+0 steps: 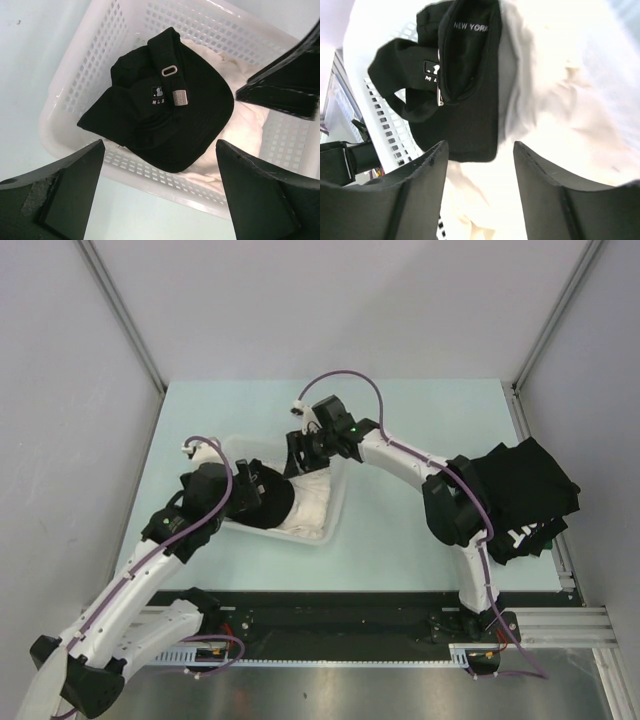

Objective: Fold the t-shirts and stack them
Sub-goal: Grab crumpled tshirt from bin with the right arm

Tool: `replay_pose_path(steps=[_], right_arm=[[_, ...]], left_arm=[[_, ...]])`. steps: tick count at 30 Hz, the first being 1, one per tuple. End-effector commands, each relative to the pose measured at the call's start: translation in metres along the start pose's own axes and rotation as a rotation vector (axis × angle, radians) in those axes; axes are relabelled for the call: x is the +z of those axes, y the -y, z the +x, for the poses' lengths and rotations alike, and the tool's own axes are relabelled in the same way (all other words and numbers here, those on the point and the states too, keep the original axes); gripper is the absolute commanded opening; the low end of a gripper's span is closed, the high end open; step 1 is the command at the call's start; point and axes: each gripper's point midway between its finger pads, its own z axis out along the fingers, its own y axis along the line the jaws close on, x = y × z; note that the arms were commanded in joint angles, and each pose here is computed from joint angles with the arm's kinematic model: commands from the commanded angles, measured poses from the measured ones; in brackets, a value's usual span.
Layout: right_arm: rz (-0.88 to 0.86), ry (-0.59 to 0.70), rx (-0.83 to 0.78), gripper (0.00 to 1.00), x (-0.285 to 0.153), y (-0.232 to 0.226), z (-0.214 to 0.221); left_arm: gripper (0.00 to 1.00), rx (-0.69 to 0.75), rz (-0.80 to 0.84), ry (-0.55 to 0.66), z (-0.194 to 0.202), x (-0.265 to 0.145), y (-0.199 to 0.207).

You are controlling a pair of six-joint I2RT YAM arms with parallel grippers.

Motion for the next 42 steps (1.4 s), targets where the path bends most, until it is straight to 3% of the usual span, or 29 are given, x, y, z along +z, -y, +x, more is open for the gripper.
replay_pose_path(steps=[1,9,20,28,31,33,34,35,42], right_arm=[[0.02,0.109,-0.055,0.62,-0.036,-0.004,-0.03],[0.155,0.039,-0.054,0.58,-0.026,0.034,0.003],[0.39,-0.007,-0.321,0.57,-0.016,0.035,0.024],[0.491,-0.044,-0.397,0.56,-0.019,0.041,0.035],[0.509,-0.071,-0.398,0.49,-0.017,0.048,0.045],[0.522,-0.086,-0.397,0.35,-0.015,0.053,0.049],[0.523,-0.095,-0.396,0.21,-0.015,0.055,0.051],[0.533,-0.105,-0.391,0.0,-0.013,0.059,0.053],[0.558,-0.107,-0.374,0.0,-0.013,0.066,0.053]], left_arm=[[0.98,-0.003,0.039,0.039,-0.018,0.0,0.011],[0.98,-0.006,0.044,0.067,-0.024,-0.007,0.009],[0.98,-0.016,0.038,0.087,-0.022,-0.02,-0.003],[0.98,-0.027,0.038,0.094,-0.019,-0.025,-0.007],[0.98,-0.028,0.041,0.096,-0.019,-0.025,-0.007],[0.98,-0.028,0.041,0.096,-0.018,-0.026,-0.008],[0.98,-0.027,0.042,0.097,-0.019,-0.026,-0.008],[0.98,-0.027,0.04,0.096,-0.019,-0.026,-0.008],[0.98,-0.018,0.041,0.1,-0.019,-0.028,-0.01]])
